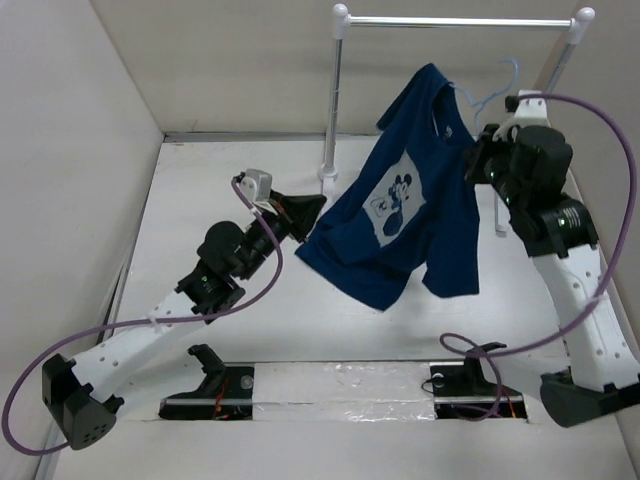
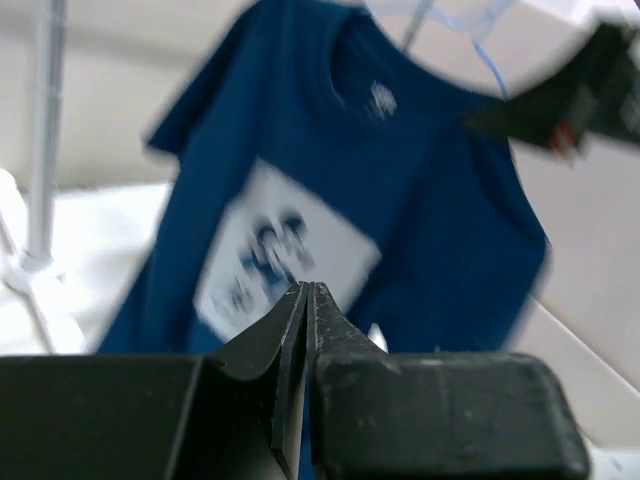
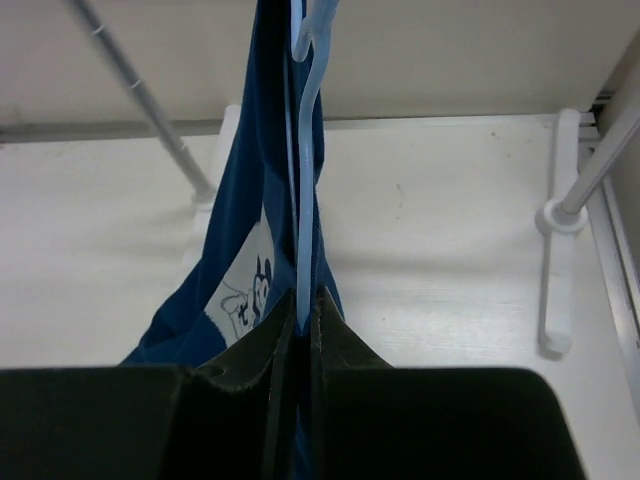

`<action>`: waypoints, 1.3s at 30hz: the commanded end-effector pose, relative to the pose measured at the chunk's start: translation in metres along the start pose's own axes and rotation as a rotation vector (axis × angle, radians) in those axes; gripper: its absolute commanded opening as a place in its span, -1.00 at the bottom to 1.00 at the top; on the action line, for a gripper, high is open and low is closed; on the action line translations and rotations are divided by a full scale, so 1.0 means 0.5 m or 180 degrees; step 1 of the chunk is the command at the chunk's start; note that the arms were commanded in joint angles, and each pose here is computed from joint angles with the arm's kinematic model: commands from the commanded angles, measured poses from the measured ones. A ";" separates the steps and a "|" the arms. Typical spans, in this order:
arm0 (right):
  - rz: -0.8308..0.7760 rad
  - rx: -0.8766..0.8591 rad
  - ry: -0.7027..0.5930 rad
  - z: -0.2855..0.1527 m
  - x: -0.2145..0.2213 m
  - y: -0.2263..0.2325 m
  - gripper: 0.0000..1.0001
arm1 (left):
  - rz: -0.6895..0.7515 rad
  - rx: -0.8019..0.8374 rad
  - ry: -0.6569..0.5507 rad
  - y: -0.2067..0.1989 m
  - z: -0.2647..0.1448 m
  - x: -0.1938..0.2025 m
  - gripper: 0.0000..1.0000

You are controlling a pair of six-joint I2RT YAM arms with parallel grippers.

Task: Place the t-shirt on the hanger
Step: Place the hanger at the clothesline.

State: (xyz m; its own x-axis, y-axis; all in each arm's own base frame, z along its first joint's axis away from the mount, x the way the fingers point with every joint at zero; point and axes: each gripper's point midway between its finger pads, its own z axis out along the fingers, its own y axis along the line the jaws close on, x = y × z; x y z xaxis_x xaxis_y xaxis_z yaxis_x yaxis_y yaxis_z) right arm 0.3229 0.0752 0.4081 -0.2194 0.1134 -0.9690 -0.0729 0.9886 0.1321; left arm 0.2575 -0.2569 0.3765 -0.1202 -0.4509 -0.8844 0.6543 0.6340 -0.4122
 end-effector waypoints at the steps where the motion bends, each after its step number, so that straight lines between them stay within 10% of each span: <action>1: 0.0130 -0.0040 -0.0549 0.051 -0.136 -0.025 -1.00 | -0.0033 -0.0054 0.0093 -0.017 -0.020 0.050 -1.00; 8: 0.0368 0.0323 -0.0522 0.168 -0.145 -0.146 -1.00 | 0.0216 -0.0253 0.0540 -0.072 -0.069 0.201 -1.00; 39: 0.0297 0.0893 -0.0452 0.363 -0.173 -0.355 -1.00 | 0.0096 0.0290 0.0484 -0.085 -0.143 0.235 -0.53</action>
State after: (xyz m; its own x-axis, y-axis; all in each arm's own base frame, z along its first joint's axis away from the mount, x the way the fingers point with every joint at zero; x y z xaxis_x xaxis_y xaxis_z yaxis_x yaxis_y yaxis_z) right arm 0.5332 -0.0911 0.3777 -0.2173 0.2341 -0.9476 0.2627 0.9490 0.1742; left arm 0.1640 -0.2902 0.2623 -0.2281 -0.2904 -0.9293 0.7065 0.6074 -0.3632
